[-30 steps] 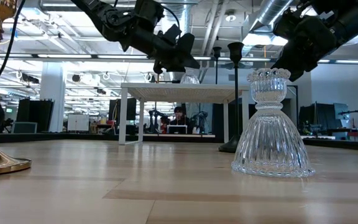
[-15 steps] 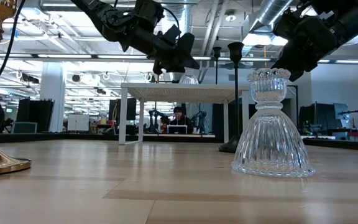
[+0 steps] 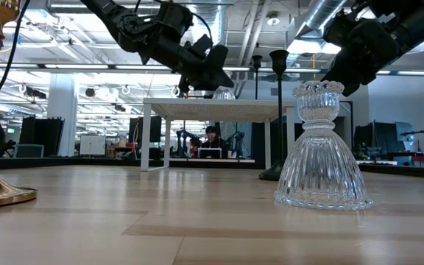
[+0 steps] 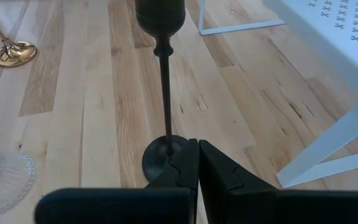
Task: Pick & Place candle stick holders
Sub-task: Put the top transparent candle holder on the shelf
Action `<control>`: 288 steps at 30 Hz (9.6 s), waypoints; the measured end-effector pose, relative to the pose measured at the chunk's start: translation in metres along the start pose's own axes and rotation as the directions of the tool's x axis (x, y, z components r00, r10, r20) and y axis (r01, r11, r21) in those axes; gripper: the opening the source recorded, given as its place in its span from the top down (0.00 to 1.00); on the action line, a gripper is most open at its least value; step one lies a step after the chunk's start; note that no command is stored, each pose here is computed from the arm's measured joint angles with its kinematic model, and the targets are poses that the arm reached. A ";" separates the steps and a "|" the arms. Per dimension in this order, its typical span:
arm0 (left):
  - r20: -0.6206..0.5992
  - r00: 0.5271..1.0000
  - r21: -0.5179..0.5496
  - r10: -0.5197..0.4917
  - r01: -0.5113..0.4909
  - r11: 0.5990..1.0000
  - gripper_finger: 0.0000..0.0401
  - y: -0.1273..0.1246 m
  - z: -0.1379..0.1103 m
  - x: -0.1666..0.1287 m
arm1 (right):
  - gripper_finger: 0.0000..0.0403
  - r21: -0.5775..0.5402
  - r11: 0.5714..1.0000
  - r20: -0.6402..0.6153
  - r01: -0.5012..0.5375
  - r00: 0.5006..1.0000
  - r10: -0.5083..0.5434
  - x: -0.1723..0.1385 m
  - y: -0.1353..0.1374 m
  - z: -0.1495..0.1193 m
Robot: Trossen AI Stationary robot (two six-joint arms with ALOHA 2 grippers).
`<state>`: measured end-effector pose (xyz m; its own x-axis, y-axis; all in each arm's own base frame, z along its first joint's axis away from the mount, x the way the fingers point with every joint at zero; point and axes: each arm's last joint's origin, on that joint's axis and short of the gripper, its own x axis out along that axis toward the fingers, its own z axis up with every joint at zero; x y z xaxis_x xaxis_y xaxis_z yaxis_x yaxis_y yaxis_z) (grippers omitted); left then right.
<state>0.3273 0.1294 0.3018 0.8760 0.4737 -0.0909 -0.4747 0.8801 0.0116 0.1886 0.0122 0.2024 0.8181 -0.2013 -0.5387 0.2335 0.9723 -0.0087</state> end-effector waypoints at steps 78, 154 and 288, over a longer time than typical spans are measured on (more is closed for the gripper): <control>0.017 0.879 0.196 -0.477 0.465 0.863 0.98 -0.017 -0.016 -0.216 | 1.00 -0.011 1.000 -0.005 -0.002 1.000 0.002 0.000 0.000 0.000; 0.006 0.993 0.253 0.118 -0.115 0.961 0.99 -0.067 -0.007 -0.048 | 1.00 -0.044 0.998 0.061 0.037 0.998 -0.034 0.002 -0.008 0.007; 0.115 0.991 0.121 0.066 -0.080 0.989 0.99 -0.014 -0.004 0.011 | 1.00 -0.046 0.998 0.053 0.038 0.998 -0.036 0.002 -0.008 0.007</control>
<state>0.3432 0.1221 0.2968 0.8467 0.5315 0.0248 -0.5294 0.8369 0.1393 0.1919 0.0035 0.2069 0.8361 -0.2417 -0.4924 0.2399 0.9684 -0.0680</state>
